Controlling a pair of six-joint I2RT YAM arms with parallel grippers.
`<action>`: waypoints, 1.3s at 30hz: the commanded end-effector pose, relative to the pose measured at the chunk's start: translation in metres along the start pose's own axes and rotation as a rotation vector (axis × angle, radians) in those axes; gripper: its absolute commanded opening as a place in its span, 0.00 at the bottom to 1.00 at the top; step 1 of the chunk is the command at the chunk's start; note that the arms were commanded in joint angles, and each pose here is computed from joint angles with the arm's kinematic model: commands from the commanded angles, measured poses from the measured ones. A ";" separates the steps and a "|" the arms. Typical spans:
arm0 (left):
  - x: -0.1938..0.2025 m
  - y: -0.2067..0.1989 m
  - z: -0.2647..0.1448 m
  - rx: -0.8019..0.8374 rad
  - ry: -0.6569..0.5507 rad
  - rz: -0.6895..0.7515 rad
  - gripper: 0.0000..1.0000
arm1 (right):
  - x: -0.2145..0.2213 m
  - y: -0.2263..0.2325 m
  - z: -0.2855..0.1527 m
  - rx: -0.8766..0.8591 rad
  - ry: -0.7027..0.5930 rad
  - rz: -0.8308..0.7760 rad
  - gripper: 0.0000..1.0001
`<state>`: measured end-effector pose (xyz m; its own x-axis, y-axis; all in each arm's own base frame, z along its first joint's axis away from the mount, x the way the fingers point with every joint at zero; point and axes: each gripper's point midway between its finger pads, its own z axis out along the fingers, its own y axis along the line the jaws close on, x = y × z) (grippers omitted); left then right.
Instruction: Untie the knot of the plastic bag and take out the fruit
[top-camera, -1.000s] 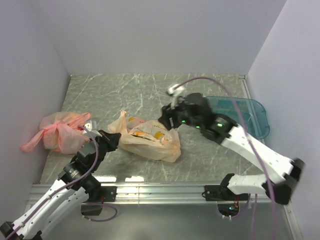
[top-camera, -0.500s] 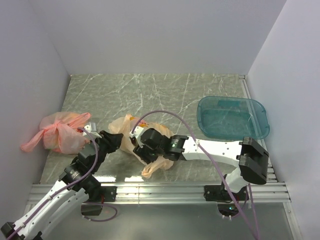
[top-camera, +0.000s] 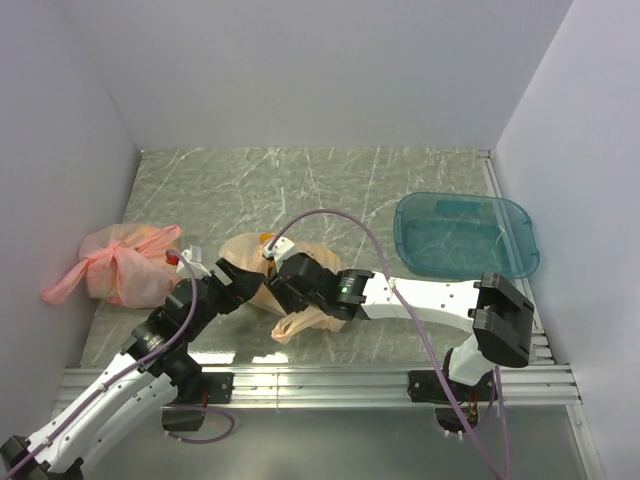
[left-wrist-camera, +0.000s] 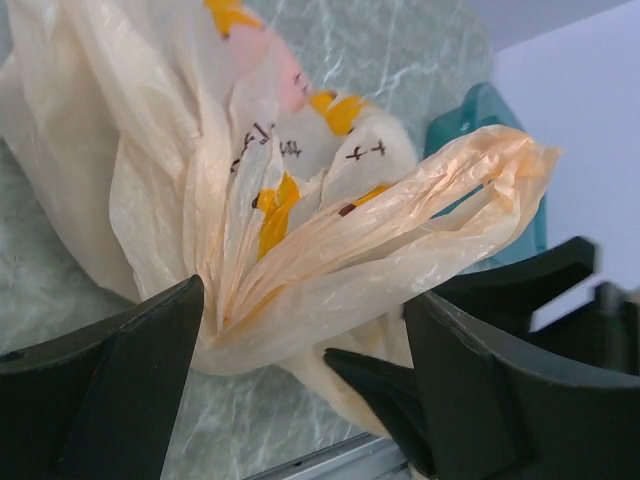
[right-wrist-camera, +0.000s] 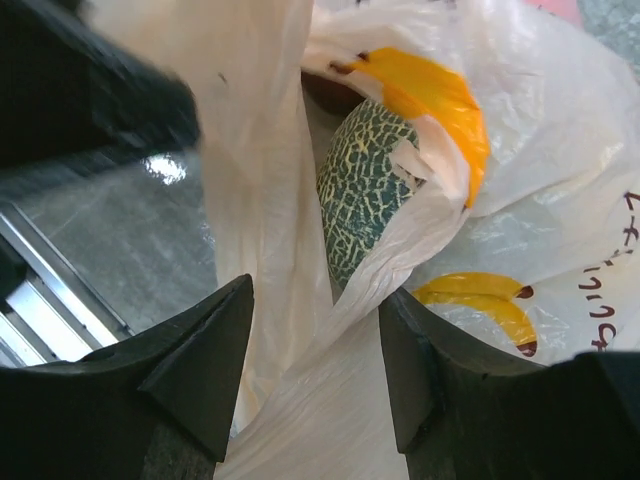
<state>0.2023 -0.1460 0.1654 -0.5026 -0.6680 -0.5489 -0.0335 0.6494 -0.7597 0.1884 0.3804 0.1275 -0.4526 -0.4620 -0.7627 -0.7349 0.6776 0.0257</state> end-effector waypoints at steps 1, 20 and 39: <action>0.022 0.005 0.008 -0.003 0.082 -0.054 0.86 | -0.034 0.001 -0.004 0.015 -0.106 0.062 0.60; -0.004 0.074 0.036 -0.313 -0.131 0.083 0.12 | 0.043 -0.171 -0.031 0.439 -0.129 0.548 0.35; -0.075 -0.093 -0.034 0.189 -0.148 0.371 0.91 | -0.024 -0.143 -0.045 0.200 -0.348 0.543 0.00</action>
<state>0.2210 -0.1173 0.2851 -0.2367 -0.5797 -0.7797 0.1477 0.7717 -0.6186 0.2740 0.2564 0.1475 -0.5682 0.1381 -0.8112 -0.2831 0.8928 0.3503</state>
